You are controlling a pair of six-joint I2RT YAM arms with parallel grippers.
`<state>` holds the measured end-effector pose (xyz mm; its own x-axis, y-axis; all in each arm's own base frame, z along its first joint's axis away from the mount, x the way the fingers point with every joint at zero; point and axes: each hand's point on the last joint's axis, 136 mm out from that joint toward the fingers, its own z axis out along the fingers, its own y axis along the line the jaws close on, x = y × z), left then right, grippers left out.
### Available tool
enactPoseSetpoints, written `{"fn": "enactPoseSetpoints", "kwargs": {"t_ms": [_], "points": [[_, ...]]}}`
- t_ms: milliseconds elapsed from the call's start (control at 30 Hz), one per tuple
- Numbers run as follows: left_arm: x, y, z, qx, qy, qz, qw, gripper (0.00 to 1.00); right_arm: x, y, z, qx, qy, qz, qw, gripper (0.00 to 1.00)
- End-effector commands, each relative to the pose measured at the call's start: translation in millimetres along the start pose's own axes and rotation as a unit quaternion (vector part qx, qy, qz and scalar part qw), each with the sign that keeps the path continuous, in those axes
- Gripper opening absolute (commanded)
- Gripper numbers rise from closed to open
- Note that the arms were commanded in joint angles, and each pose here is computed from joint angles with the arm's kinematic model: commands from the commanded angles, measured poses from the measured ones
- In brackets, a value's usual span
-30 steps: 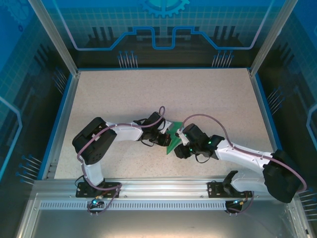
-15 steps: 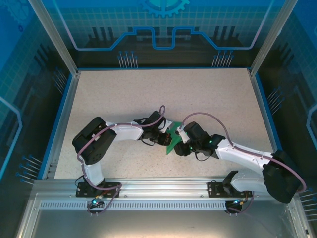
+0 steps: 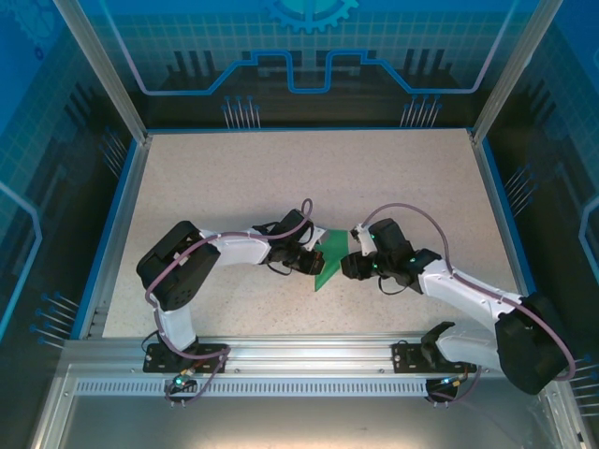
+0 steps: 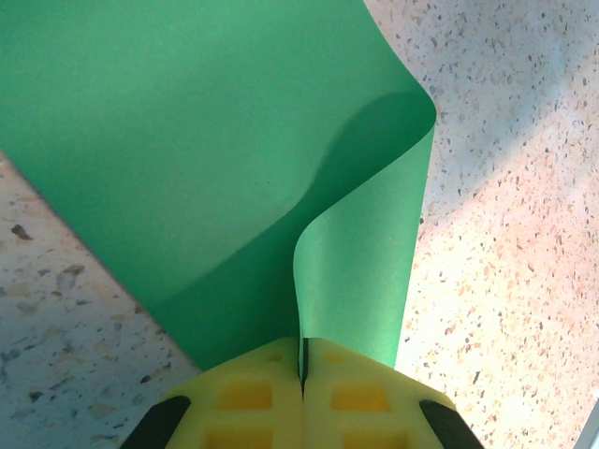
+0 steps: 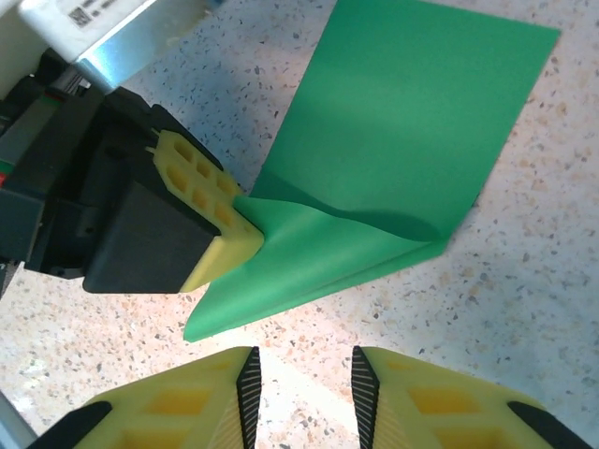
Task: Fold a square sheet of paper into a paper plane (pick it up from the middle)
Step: Third fold the triangle at the center of the table.
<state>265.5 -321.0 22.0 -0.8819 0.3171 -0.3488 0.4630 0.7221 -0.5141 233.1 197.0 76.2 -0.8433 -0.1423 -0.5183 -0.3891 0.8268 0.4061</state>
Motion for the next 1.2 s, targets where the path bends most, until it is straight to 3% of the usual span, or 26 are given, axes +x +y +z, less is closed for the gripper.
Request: {"fn": "enactPoseSetpoints", "kwargs": {"t_ms": [0,367,1167], "points": [[-5.5,-9.2,-8.2,0.014,0.000,0.008,1.000,0.03,-0.9,15.5,-0.6,-0.053,0.001,0.021,0.998,0.33],[-12.1,-14.0,-11.0,0.018,-0.003,0.016,1.000,0.03,-11.9,16.1,19.6,-0.069,0.022,0.067,0.995,0.23],[-4.4,-4.5,2.8,0.011,0.018,0.009,1.000,0.03,-7.7,1.6,39.1,-0.044,0.061,0.114,0.991,0.21]]}}
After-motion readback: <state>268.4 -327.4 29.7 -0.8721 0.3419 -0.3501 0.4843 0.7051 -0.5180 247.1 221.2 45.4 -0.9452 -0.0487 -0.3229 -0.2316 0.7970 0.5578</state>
